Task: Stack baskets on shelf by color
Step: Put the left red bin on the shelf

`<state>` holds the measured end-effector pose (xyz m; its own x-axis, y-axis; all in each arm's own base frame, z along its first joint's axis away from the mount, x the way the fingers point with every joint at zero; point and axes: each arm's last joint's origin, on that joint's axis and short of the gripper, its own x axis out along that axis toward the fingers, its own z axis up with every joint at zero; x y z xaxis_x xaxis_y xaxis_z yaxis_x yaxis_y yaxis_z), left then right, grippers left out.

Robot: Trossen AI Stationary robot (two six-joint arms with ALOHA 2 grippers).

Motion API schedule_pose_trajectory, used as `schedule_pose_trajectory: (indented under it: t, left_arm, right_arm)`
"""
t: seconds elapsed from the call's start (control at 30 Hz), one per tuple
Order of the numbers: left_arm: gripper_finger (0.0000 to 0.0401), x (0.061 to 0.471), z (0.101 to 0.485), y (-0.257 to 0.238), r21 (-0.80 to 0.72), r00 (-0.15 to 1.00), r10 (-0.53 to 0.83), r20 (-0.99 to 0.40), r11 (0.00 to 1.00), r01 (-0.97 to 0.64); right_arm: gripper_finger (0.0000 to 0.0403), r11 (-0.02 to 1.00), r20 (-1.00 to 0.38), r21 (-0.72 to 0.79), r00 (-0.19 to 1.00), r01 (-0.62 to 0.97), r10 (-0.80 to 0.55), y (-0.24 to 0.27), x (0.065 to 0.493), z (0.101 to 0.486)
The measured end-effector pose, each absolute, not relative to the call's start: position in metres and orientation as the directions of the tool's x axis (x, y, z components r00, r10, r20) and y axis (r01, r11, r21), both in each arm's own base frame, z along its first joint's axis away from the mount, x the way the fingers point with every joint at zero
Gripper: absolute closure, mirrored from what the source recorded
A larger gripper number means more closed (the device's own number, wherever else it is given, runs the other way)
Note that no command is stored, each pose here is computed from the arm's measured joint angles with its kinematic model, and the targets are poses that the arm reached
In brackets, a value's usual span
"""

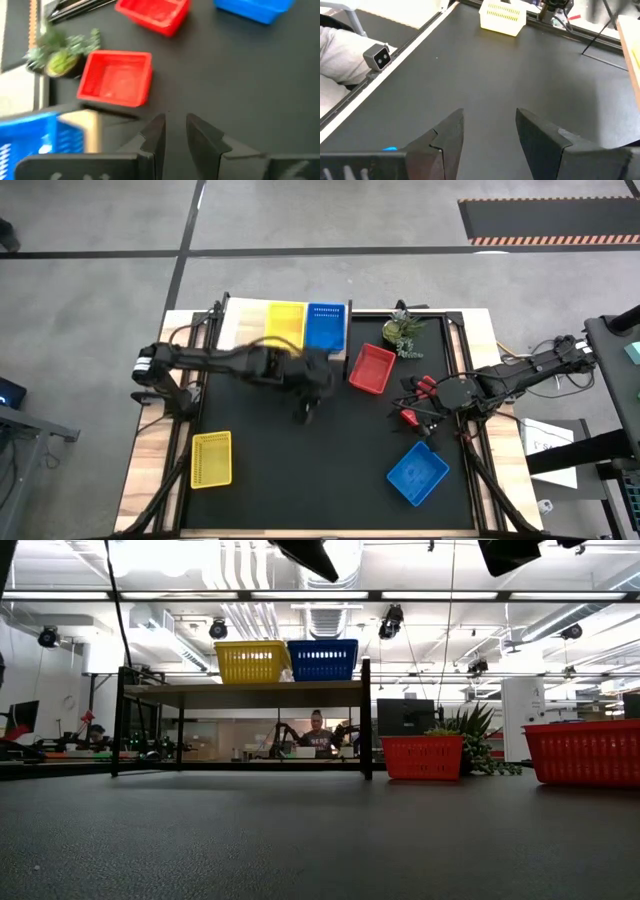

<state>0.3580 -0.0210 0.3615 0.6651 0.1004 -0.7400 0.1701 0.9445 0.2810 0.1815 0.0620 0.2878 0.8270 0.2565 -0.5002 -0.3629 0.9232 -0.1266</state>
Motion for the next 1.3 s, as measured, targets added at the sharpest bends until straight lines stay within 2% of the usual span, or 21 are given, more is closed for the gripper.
schedule_pose_trajectory:
  t: [0.43,0.77,1.1,1.3]
  left_arm:
    - [0.0340,0.345,0.321,-0.074,0.290,0.743,-0.018,-0.669,0.914,0.283]
    - [0.0340,0.315,0.300,-0.076,0.299,0.872,-0.067,-0.484,0.924,0.237]
    - [0.0340,0.286,0.280,-0.068,0.277,0.930,-0.076,-0.360,0.943,0.184]
    - [0.0340,0.272,0.278,-0.064,0.281,0.935,-0.066,-0.349,0.944,0.171]
  right_arm:
    - [0.0232,0.923,-0.502,-0.127,0.826,-0.363,0.256,0.070,0.205,0.277]
    - [0.0232,0.916,-0.490,-0.158,0.834,-0.370,0.252,0.079,0.232,0.261]
    - [0.0232,0.993,-0.553,-0.023,0.829,-0.115,0.083,0.055,0.250,0.245]
    - [0.0232,0.995,-0.638,0.056,0.769,0.084,-0.029,0.024,0.259,0.230]
